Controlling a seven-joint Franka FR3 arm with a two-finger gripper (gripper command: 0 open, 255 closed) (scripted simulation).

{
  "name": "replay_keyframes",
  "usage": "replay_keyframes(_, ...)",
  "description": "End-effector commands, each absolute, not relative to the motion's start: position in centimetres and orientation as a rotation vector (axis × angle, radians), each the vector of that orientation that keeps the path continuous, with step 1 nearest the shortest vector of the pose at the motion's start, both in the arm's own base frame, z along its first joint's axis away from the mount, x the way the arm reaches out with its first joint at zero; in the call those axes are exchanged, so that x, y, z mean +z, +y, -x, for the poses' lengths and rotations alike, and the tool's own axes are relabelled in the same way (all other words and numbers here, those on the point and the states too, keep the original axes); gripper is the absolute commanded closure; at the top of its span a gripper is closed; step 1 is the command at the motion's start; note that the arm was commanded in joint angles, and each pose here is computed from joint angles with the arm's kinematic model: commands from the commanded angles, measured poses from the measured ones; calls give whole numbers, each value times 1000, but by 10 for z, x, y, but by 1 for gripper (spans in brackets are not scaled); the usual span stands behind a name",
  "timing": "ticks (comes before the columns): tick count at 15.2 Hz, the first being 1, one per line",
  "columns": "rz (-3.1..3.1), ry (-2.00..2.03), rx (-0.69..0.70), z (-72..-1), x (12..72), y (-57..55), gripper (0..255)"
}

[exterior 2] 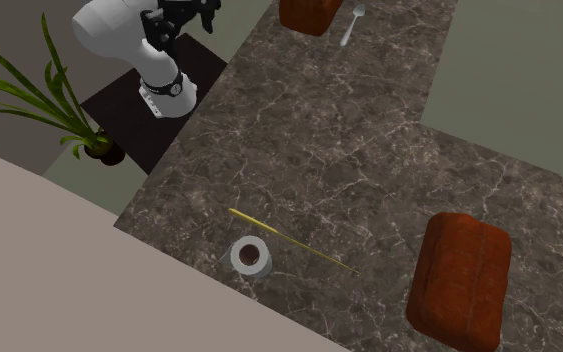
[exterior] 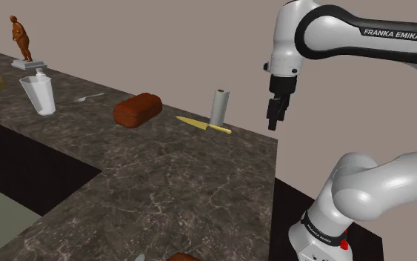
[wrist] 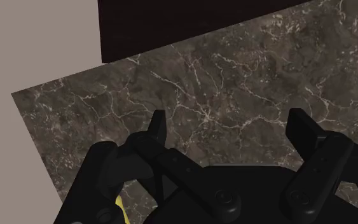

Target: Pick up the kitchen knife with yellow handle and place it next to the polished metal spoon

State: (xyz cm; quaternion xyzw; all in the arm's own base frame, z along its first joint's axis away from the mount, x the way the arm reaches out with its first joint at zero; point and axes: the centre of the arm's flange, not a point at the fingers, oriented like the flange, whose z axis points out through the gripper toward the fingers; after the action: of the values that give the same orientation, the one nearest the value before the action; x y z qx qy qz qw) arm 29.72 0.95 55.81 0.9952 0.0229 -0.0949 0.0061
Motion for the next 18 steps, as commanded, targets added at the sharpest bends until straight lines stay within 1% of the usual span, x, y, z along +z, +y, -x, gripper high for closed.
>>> replay_keyframes(1, -3115, 72, -297, -297, 558, 10, 0)
replay_keyframes(18, -3153, 266, -241, -483, 469, -71, 0)
